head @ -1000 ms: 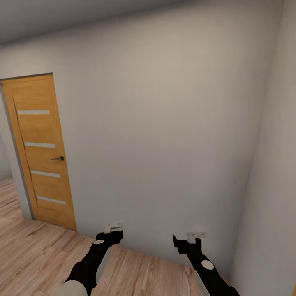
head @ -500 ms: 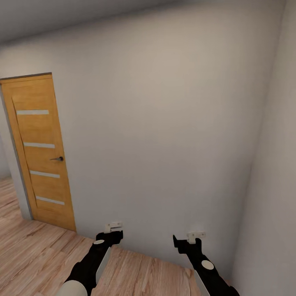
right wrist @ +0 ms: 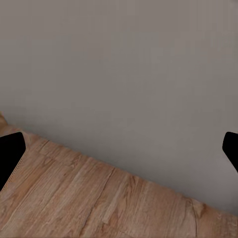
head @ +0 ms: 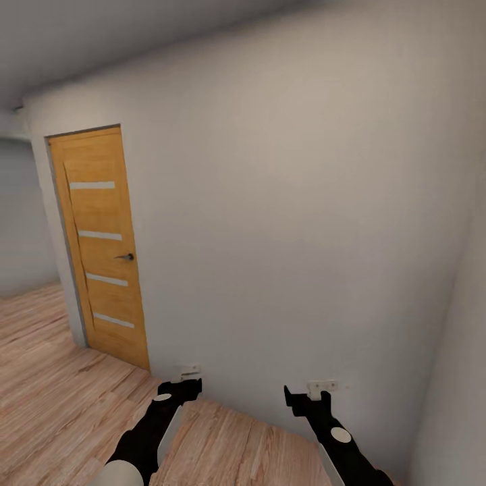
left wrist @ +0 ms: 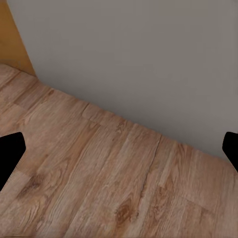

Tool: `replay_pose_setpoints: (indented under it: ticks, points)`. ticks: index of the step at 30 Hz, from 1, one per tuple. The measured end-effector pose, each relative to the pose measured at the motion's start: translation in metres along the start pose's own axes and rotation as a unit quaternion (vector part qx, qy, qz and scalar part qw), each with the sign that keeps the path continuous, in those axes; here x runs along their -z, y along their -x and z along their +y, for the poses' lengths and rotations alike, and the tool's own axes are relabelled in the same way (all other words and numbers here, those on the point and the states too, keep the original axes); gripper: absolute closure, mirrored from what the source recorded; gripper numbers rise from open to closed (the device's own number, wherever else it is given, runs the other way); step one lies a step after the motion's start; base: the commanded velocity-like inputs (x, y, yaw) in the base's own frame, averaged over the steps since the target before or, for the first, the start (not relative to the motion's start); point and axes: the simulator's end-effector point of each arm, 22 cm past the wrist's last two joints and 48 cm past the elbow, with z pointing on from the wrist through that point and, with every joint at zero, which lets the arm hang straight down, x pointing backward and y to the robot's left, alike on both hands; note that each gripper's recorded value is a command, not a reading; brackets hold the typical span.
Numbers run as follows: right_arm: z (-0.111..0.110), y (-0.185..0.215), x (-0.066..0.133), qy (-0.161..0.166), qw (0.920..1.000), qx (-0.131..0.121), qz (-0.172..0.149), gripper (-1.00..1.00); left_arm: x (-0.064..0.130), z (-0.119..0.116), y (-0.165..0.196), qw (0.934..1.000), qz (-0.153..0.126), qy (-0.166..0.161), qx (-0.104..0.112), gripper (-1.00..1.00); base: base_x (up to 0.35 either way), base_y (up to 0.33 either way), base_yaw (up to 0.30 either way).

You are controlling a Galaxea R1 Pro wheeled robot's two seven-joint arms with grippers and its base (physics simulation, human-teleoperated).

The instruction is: Move the two storage containers from the living room to the garage. In the garage, place one container on the floor and stack the other container on top of it (either order is fine).

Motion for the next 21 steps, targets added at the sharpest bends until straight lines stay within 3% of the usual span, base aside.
replay_pose_setpoints:
  ticks: [21]
  points:
    - [0.0002, 0.0, 0.0, 0.0, 1.0, 0.0, 0.0, -1.0, 0.0, -0.0001, 0.0, 1.0, 0.0, 0.0, 0.0, -1.0, 0.0, 0.0, 0.281]
